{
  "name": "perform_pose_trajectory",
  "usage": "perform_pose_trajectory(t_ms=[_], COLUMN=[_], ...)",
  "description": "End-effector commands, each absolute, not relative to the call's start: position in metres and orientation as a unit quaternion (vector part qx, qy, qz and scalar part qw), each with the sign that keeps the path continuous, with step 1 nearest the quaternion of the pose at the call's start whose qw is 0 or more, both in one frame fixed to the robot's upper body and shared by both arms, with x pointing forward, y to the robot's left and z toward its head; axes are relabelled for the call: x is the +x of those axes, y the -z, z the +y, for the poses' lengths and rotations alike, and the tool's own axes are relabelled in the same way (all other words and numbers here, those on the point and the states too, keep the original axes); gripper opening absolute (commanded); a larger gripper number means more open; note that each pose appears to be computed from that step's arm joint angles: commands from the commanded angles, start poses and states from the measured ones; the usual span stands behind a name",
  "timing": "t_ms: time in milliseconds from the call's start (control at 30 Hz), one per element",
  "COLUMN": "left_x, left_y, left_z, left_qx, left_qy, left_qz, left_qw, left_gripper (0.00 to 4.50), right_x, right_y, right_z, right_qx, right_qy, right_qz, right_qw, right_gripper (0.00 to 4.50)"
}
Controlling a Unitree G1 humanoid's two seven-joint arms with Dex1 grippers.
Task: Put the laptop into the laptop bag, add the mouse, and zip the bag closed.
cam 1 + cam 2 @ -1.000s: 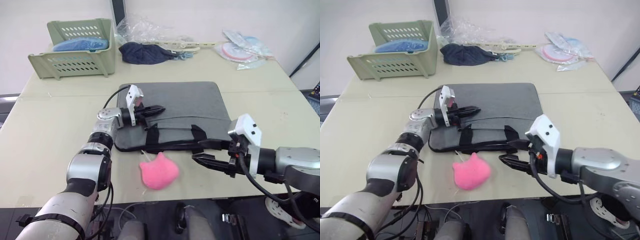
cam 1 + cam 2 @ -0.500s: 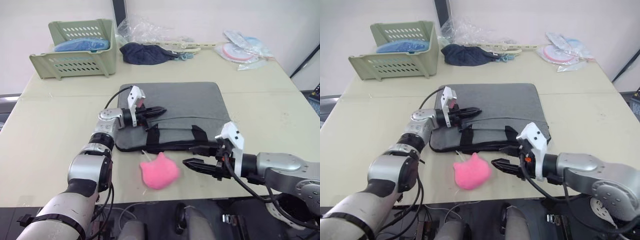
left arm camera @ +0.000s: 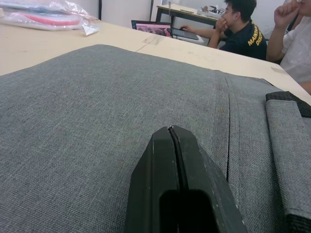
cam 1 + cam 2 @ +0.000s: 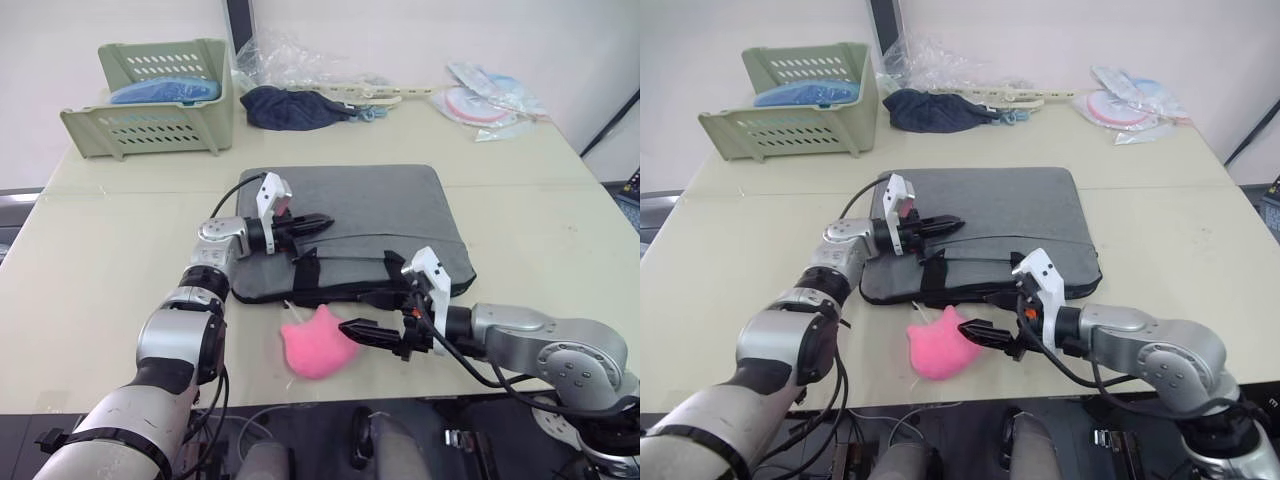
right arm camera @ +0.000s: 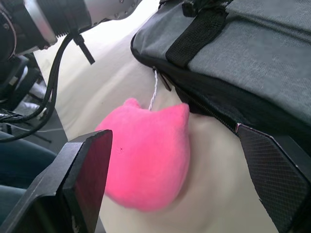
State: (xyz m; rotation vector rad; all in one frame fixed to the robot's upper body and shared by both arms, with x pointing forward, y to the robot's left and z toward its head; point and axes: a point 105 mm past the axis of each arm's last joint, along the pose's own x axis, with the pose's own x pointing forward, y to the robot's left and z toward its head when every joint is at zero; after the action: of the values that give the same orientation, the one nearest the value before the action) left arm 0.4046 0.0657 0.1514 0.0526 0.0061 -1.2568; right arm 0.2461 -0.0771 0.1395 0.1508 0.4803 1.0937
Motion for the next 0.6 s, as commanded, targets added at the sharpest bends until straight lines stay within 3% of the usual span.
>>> perform_pose_trajectory(t_ms=[33,600], left_x=[0.396,0.397], left_y=[-0.121,-0.123], left_z=[0.061,0.061], left_qx=[0.011,0.010], left_qy=[0.597,0.593], left_qz=[0.056,0.053], left_qw=[0.800,0.803], left_gripper=[0.00,0.00], right_x=[0.243,0.245], right_y=[-0.138,-0.122], right_z=[-0.073,-0.066], right_qx=[0.083,0.085], right_qy=[-0.534,-0.566], right_qz=[0.232,0.289], right_qw=[0.809,0.767], right_gripper=[4.46,4.46])
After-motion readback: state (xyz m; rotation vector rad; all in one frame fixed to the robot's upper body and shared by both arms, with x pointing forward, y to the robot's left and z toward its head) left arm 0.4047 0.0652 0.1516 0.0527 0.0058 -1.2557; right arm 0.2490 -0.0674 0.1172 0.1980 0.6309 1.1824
